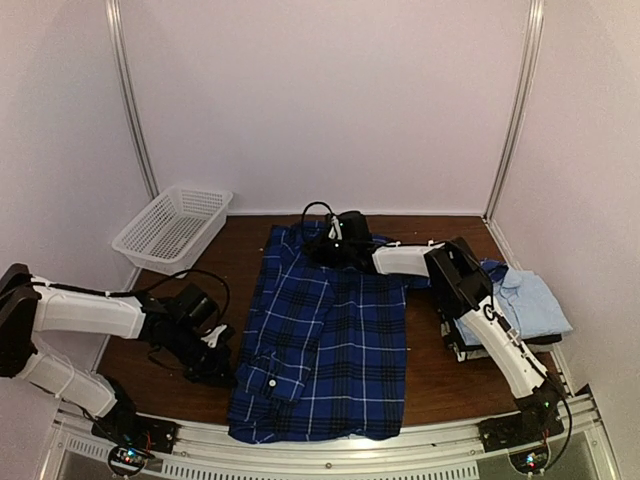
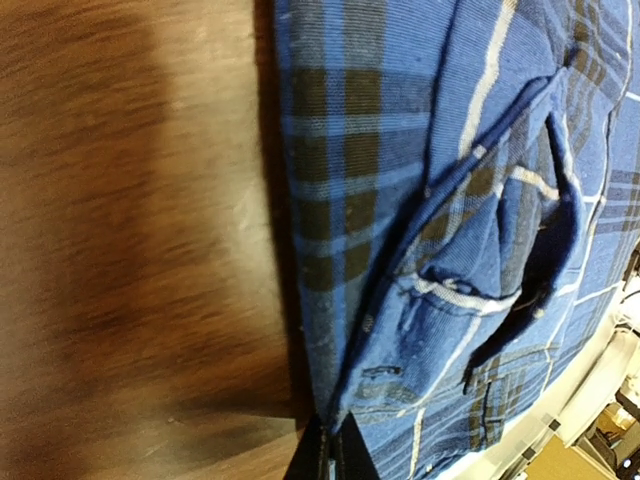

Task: Fold and stack the long sleeve shirts
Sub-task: Move the 1/3-folded shirt to the center of the board.

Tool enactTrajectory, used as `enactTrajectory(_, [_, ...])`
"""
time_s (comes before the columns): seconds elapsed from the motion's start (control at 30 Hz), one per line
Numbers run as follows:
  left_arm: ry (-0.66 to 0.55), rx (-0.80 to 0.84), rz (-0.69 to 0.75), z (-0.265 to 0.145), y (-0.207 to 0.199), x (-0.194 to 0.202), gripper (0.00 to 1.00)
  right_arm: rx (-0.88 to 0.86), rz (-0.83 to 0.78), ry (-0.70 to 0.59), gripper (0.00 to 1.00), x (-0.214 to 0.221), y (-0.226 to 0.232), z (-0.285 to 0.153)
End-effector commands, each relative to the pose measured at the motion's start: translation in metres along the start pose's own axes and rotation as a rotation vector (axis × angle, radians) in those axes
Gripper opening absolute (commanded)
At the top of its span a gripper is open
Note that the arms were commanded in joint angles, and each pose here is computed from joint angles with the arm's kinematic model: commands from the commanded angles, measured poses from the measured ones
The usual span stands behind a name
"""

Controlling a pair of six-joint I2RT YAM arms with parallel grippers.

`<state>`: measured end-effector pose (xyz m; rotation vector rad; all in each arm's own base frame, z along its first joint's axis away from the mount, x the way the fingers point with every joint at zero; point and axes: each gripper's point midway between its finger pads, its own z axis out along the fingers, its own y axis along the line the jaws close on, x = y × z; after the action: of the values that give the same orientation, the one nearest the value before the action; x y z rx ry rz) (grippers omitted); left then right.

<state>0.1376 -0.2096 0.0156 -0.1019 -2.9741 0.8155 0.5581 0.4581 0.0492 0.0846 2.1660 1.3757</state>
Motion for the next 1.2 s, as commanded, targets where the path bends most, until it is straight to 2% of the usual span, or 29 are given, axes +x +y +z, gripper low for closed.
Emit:
enactTrajectory(0.0, [-0.046,-0.057,0.000,-0.013,0.004,-0.007,0.12,0.000,0.045,0.051,0.13,0.017,-0.021,0.011])
enactTrajectory(0.07, [-0.092,-0.098,0.016,-0.027,0.001,-0.018,0.18,-0.028,0.035,0.058,0.16,0.011,-0.011,0.009])
enactTrajectory(0.17, [-0.180,-0.158,0.046,-0.052,-0.008,-0.039,0.24,-0.085,-0.012,0.060,0.28,-0.005,0.021,0.002])
enactTrajectory(0.37, [-0.326,-0.117,0.145,-0.082,-0.056,-0.092,0.27,-0.101,-0.156,0.041,0.52,-0.037,0.090,-0.032])
enactTrajectory(0.5, [-0.374,-0.063,0.204,-0.078,-0.092,-0.132,0.27,-0.020,-0.248,0.022,0.68,-0.050,0.113,-0.066])
enactTrajectory(0.67, [-0.415,-0.035,0.245,-0.060,-0.121,-0.181,0.27,0.122,-0.342,-0.010,0.82,-0.053,0.121,-0.120])
enactTrajectory(0.73, [-0.416,-0.024,0.255,-0.049,-0.129,-0.197,0.27,0.168,-0.362,-0.014,0.95,-0.047,0.120,-0.143])
enactTrajectory(0.93, [-0.436,-0.046,0.263,-0.017,-0.138,-0.243,0.27,0.328,-0.394,-0.066,0.99,-0.033,0.107,-0.228])
enactTrajectory(1.17, [-0.434,-0.083,0.243,0.013,-0.122,-0.277,0.27,0.482,-0.391,-0.177,1.00,-0.021,0.093,-0.332])
